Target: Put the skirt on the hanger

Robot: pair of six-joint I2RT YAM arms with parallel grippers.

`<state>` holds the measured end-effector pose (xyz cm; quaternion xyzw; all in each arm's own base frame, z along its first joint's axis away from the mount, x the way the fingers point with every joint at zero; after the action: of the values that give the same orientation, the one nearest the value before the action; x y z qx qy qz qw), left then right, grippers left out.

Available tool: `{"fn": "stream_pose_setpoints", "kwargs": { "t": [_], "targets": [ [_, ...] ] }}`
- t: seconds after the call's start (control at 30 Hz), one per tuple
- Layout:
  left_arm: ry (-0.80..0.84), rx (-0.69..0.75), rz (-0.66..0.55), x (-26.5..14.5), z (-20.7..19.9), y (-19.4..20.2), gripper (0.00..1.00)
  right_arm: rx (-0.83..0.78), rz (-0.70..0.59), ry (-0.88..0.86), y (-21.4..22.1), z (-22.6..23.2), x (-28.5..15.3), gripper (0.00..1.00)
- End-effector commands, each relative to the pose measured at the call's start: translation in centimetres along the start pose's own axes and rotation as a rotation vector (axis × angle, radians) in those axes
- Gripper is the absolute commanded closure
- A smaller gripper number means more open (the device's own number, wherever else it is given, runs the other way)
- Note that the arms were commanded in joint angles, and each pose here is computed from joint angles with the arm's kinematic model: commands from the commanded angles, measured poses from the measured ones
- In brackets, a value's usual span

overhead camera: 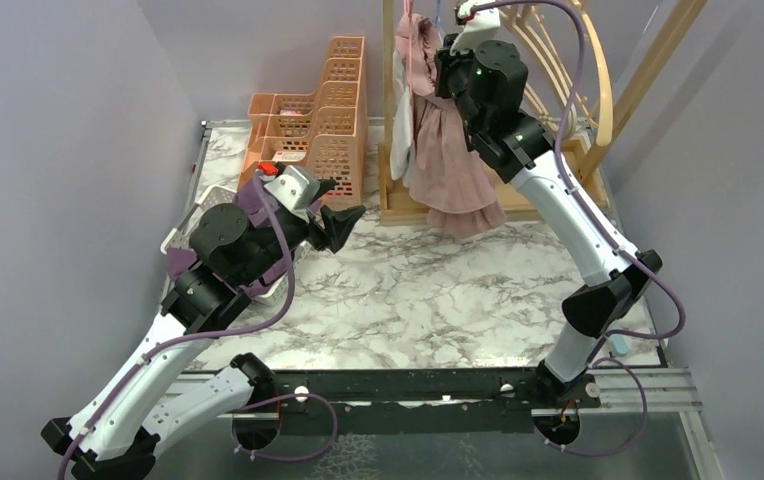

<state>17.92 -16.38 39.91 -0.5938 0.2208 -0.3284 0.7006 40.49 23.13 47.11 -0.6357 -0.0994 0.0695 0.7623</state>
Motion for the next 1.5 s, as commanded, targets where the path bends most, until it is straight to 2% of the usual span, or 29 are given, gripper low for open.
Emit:
{"fn": "stream_pose_setpoints", "kwargs": {
  "t": [0.0,0.07,0.1,0.13,0.23,0.37,0.43,0.53,0.67,0.9,1.07,1.3,1.47],
  "targets": [
    [-0.069,-0.017,0.029,-0.3,0.7,0.5,0.32,0.039,-0.059,0.038,-2.0,-0.7,0.0,0.98],
    [-0.103,-0.024,0.048,-0.1,1.1,0.8,0.31,0.035,-0.048,0.042,-1.7,-0.9,0.1,0.89],
    [-0.119,-0.033,0.057,-0.1,1.2,0.9,0.3,0.035,-0.045,0.029,-1.7,-0.9,0.0,0.79],
    [-0.143,-0.038,0.064,0.0,1.5,0.9,0.3,0.035,-0.044,0.011,-1.8,-0.8,-0.3,0.73],
    [-0.215,-0.066,0.102,-0.1,2.3,1.0,0.21,0.053,-0.052,-0.063,-2.9,-0.3,-1.9,0.58],
    [-0.273,-0.1,0.203,0.4,2.9,1.3,0.02,0.096,-0.086,-0.17,-5.2,0.1,-5.1,0.48],
    [-0.28,-0.096,0.25,0.6,3.0,1.9,0.01,0.116,-0.101,-0.211,-6.3,0.2,-6.8,0.45],
    [-0.296,-0.112,0.293,0.9,3.1,3.0,0.01,0.143,-0.119,-0.256,-7.5,-0.1,-9.6,0.43],
    [-0.362,-0.168,0.375,0.7,3.8,5.1,0.01,0.132,-0.077,-0.337,-6.8,-0.4,-13.1,0.42],
    [-0.582,-0.309,0.62,-1.7,6.0,11.8,0.01,0.106,0.103,-0.468,0.0,-1.4,-18.4,0.42],
    [-0.747,-0.43,0.774,-4.6,9.4,16.6,0.04,0.137,0.241,-0.594,4.6,-1.3,-21.6,0.42],
    [-1.042,-0.583,0.851,-9.7,15.8,20.3,0.06,0.208,0.352,-0.634,7.9,-1.1,-22.9,0.42],
    [-1.12,-0.695,0.825,-10.5,18.0,22.8,0.04,0.247,0.384,-0.631,9.1,-0.9,-22.6,0.42]
  ]
}}
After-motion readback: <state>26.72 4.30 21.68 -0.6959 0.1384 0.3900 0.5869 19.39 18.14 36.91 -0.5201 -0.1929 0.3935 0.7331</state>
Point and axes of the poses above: each gripper's point midway between its finger pads, its own x axis out along the fingers, its own z axis along the line the jaws close on, y = z × x, the point moved 6 cm from there along -x, back along the fingers, and after that the axes turned 10 degrees about x, right-handed, at the moved point
